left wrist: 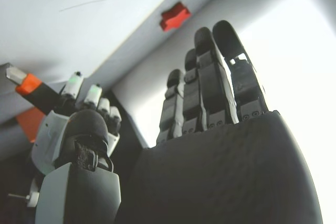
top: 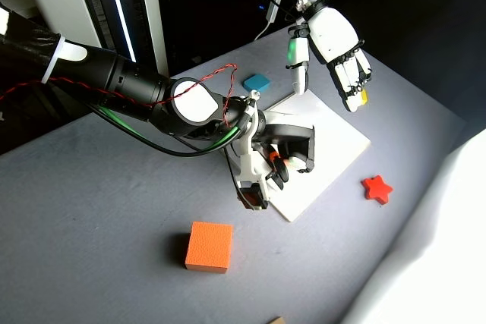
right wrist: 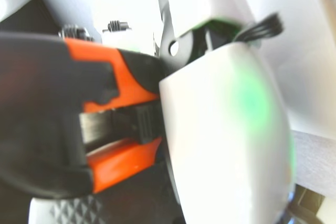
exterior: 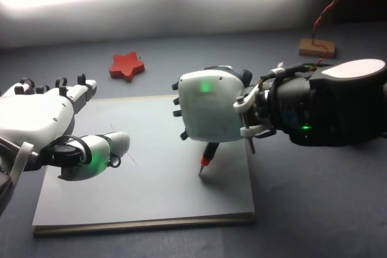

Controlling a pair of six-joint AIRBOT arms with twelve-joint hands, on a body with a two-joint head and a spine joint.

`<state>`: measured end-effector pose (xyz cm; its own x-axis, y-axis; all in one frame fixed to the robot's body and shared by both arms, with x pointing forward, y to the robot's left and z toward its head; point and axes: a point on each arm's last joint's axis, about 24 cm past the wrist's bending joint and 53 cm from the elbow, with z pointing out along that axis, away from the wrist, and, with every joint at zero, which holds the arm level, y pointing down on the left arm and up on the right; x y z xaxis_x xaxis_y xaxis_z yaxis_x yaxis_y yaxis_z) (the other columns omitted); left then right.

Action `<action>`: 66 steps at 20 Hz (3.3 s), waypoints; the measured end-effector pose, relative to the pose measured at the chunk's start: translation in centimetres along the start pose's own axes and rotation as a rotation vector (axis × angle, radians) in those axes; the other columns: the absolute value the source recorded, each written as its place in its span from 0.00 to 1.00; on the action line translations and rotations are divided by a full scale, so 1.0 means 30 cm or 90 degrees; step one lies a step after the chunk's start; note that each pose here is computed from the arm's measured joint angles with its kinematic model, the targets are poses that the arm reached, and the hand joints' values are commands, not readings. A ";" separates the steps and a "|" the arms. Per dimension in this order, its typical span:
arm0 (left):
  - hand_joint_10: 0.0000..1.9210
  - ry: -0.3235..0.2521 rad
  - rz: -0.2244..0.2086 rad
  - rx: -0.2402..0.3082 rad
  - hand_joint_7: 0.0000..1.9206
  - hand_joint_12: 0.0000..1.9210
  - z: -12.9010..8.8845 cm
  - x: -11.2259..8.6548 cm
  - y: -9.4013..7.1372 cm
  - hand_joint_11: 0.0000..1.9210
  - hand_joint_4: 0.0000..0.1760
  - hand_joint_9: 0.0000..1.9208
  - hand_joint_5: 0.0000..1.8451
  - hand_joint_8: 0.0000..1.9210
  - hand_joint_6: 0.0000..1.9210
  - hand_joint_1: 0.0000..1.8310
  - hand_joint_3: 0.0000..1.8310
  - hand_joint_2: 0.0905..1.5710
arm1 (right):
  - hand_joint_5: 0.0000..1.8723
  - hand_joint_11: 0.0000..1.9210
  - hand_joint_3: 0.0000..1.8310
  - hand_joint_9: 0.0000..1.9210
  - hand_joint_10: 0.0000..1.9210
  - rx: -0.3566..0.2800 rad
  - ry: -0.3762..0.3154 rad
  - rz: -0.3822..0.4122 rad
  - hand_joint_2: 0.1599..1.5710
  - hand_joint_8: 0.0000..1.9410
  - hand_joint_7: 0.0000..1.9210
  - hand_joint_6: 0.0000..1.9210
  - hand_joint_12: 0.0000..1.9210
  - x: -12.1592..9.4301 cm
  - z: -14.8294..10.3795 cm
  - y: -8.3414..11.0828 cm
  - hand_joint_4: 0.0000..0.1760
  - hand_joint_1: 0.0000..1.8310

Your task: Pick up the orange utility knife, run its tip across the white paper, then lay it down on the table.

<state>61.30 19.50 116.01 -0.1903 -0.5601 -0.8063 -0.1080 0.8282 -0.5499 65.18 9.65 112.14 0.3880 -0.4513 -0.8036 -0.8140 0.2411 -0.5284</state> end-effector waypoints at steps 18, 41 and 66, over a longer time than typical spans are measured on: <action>0.00 0.002 0.002 -0.002 0.10 0.62 -0.001 0.005 0.006 0.00 0.40 0.17 0.03 0.00 0.00 0.02 0.00 0.79 | 0.67 0.85 0.00 0.82 1.00 0.008 0.003 0.010 0.78 1.00 0.76 1.00 1.00 0.045 -0.049 -0.055 1.00 0.81; 0.00 0.004 0.005 -0.003 0.09 0.61 -0.003 0.010 0.009 0.00 0.43 0.17 0.03 0.00 0.00 0.02 0.00 0.79 | 0.68 0.86 0.00 0.82 1.00 0.105 0.085 0.442 0.78 1.00 0.76 1.00 1.00 0.235 -0.397 -0.015 1.00 0.81; 0.00 0.008 0.005 -0.004 0.10 0.60 -0.006 0.018 0.013 0.00 0.41 0.17 0.03 0.00 0.00 0.03 0.00 0.79 | 0.07 0.00 0.00 0.11 0.09 0.137 0.080 0.443 0.56 0.00 0.13 0.00 0.53 0.323 -0.460 -0.070 0.00 0.33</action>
<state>60.99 19.54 115.40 -0.2031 -0.5528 -0.8082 -0.1131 0.8331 -0.5414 64.69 -7.10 109.25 -0.2490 -0.2243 -0.9422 -0.7458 0.6650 0.0388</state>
